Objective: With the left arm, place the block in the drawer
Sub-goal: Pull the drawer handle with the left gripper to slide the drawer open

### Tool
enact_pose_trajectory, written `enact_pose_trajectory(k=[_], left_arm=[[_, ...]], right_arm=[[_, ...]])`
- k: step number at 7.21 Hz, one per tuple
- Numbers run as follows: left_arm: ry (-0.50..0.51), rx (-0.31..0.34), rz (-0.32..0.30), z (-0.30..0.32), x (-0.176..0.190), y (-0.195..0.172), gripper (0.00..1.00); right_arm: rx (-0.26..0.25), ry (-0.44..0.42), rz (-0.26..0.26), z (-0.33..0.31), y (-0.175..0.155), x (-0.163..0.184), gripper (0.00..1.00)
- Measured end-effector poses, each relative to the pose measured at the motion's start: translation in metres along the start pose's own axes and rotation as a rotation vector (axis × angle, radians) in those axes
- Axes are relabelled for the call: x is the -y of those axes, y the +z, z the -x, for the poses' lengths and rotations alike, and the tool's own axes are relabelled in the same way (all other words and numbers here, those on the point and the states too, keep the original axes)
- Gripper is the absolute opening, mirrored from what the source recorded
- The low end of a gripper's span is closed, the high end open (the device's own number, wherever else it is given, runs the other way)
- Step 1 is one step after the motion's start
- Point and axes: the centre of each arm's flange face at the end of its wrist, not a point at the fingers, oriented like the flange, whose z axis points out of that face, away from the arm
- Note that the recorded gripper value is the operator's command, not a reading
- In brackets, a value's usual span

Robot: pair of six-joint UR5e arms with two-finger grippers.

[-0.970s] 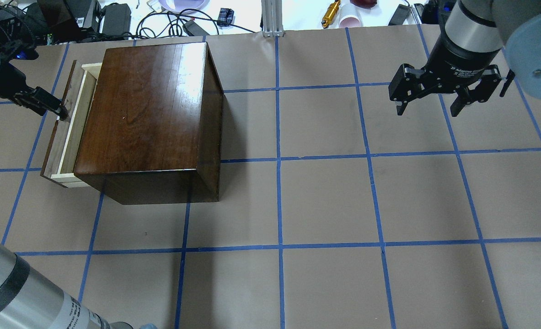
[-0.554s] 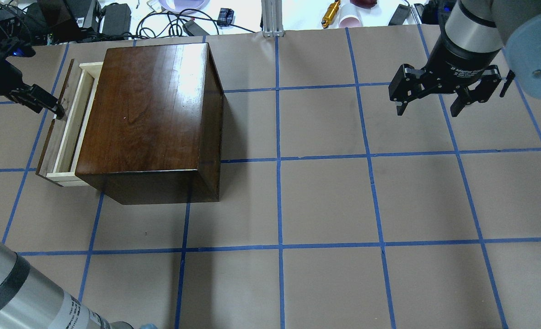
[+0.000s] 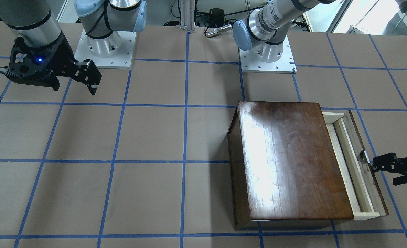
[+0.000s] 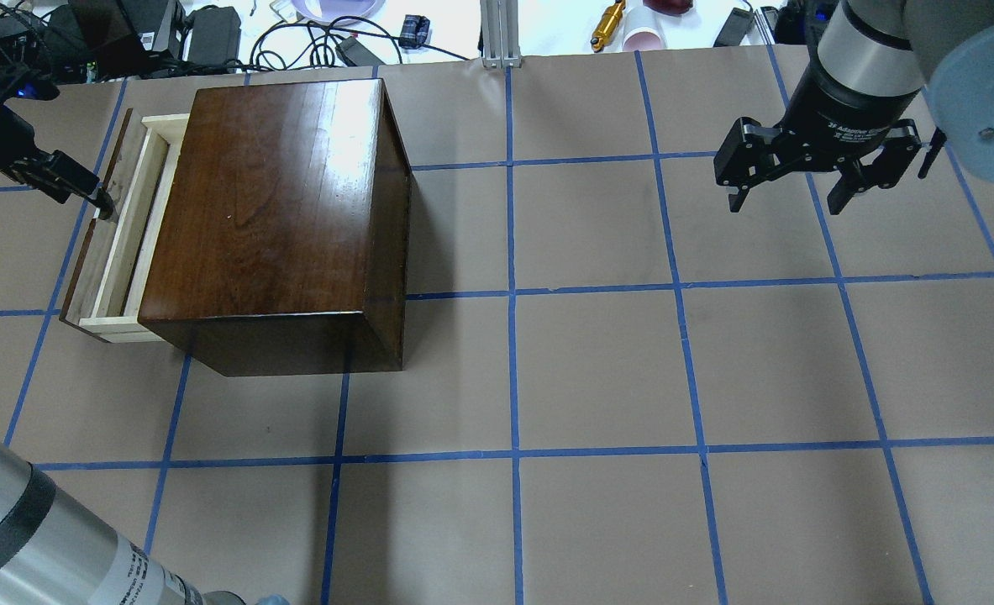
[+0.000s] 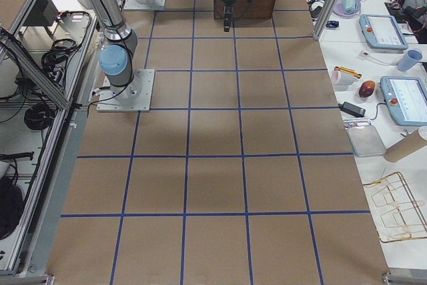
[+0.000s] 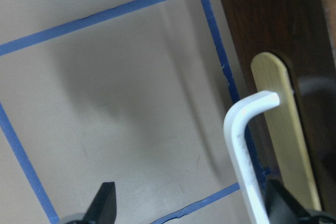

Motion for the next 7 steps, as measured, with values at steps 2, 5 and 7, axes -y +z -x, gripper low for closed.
enact_pose_trajectory(k=[2,5,7], left_arm=[[0.006,0.007,0.005,0.0018,0.0003,0.0003,1.00],[0.031,0.028,0.007,0.0077,0.0040,-0.0049,1.00],[0.040,0.030,0.008,0.0097,0.0044,-0.0050,1.00]], right_arm=[[0.000,0.000,0.000,0.0000,0.0000,0.0000,1.00],[0.000,0.000,0.000,0.0000,0.0000,0.0000,1.00],[0.000,0.000,0.000,0.0000,0.0000,0.0000,1.00]])
